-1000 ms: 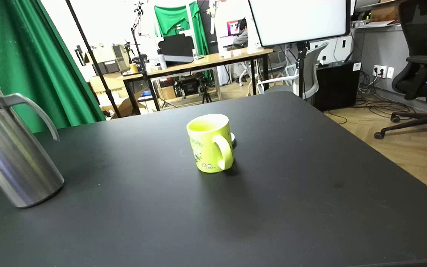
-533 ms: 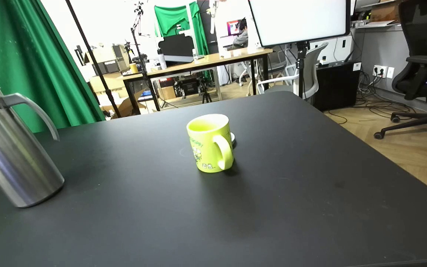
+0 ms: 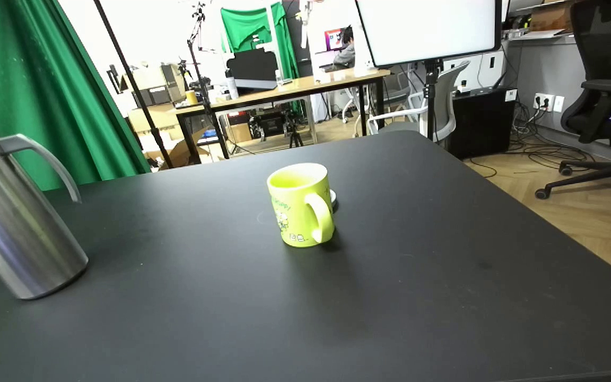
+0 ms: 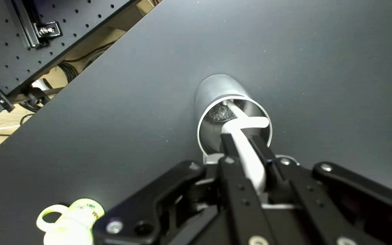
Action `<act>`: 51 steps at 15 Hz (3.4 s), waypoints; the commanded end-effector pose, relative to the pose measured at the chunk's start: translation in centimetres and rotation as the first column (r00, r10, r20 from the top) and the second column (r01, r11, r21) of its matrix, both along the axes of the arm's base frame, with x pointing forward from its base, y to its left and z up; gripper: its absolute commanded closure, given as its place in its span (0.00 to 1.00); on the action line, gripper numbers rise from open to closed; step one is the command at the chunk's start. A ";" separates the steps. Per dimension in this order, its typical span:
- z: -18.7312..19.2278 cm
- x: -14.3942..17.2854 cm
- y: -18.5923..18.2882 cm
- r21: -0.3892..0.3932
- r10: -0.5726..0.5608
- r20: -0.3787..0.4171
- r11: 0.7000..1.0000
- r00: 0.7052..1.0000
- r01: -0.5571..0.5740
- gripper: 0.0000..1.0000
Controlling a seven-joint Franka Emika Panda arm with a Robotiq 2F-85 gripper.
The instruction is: Scrub inside the flask with the brush
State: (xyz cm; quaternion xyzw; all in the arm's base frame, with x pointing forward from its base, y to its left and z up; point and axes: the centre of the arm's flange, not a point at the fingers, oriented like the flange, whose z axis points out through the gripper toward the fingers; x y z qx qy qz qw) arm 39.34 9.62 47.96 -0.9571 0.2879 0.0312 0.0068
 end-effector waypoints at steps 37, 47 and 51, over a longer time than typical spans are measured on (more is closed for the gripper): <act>4.2 -1.8 1.5 0.022 0.080 0.038 0.996 0.996 -0.081 0.96; -2.5 4.4 -1.4 0.051 -0.011 -0.031 0.999 0.999 0.013 0.96; -3.1 3.9 -0.9 0.041 0.004 -0.050 0.999 0.999 -0.002 0.96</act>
